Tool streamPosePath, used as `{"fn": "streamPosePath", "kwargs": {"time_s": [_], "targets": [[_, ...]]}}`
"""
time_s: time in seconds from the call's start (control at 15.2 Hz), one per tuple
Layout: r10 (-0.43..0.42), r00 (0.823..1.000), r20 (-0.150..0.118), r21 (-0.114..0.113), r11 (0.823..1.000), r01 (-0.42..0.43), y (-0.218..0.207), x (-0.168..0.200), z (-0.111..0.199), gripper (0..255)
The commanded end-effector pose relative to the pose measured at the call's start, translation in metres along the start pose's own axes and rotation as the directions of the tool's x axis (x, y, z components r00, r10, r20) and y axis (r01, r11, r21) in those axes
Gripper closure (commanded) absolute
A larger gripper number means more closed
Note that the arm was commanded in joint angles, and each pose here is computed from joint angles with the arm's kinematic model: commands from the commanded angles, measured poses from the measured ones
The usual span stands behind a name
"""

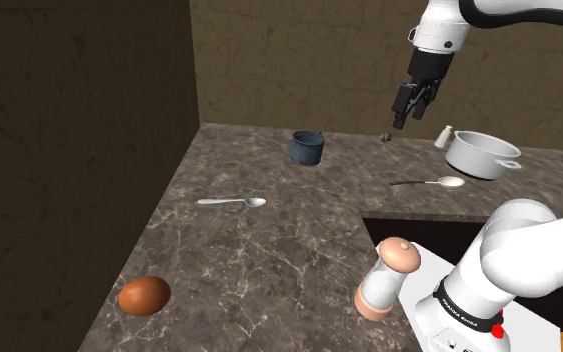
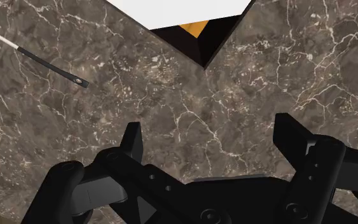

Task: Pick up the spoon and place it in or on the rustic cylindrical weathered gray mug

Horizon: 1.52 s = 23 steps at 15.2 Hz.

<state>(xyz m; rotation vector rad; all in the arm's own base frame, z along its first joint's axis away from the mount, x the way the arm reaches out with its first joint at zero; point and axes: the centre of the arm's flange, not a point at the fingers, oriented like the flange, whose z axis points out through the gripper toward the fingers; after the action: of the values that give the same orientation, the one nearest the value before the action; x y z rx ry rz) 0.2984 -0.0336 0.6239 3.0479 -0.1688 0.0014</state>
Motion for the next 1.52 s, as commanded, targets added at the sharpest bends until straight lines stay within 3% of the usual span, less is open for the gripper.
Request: {"fn": "streamPosePath", "kwargs": {"time_s": [0.0, 0.33, 0.73, 1.06, 1.45], "targets": [[0.0, 1.0, 0.0, 0.0, 1.0, 0.0, 0.0, 0.0, 0.0, 0], [-0.091, 0.995, -0.027, 0.036, 0.995, 0.092, -0.024, 0.042, 0.037, 0], [-0.198, 0.978, -0.064, 0.075, 0.976, 0.203, -0.059, 0.091, 0.079, 0], [-0.284, 0.954, -0.097, 0.104, 0.95, 0.293, -0.094, 0.129, 0.111, 0], [-0.382, 0.914, -0.141, 0.134, 0.907, 0.4, -0.142, 0.171, 0.147, 0]]}}
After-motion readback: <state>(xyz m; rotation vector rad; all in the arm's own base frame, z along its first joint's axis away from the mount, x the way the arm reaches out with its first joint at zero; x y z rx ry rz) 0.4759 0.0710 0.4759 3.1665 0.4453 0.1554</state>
